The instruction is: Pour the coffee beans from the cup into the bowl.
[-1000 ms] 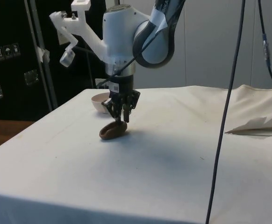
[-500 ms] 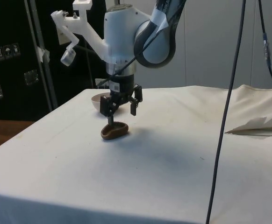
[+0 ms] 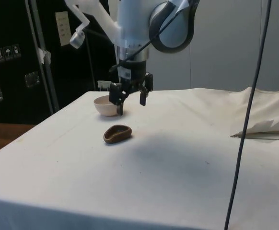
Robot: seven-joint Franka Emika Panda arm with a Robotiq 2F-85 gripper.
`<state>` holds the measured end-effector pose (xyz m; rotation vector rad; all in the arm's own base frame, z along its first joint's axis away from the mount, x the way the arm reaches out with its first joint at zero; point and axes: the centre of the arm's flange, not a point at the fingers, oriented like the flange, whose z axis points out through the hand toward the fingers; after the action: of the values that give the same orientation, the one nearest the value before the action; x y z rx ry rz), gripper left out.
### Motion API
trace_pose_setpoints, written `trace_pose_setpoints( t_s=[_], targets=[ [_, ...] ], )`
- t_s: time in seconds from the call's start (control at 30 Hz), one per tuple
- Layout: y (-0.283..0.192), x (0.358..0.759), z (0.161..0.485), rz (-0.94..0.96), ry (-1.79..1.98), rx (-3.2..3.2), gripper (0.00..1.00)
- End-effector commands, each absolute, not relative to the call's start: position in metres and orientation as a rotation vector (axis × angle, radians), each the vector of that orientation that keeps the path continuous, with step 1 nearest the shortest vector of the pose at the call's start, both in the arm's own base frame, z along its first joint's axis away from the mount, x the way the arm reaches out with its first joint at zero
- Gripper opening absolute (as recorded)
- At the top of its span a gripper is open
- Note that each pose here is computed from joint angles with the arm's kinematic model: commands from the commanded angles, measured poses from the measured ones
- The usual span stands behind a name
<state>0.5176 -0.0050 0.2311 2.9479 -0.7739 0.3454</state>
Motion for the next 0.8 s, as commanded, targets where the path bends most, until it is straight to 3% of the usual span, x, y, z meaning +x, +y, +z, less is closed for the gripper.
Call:
trace_pose_setpoints(
  t_s=[0.0,0.77],
  targets=[
    [-0.005,0.512,0.238,0.356,-0.771,2.952,1.0],
    [-0.031,0.496,0.287,0.384,-0.686,2.924,1.0]
  ],
)
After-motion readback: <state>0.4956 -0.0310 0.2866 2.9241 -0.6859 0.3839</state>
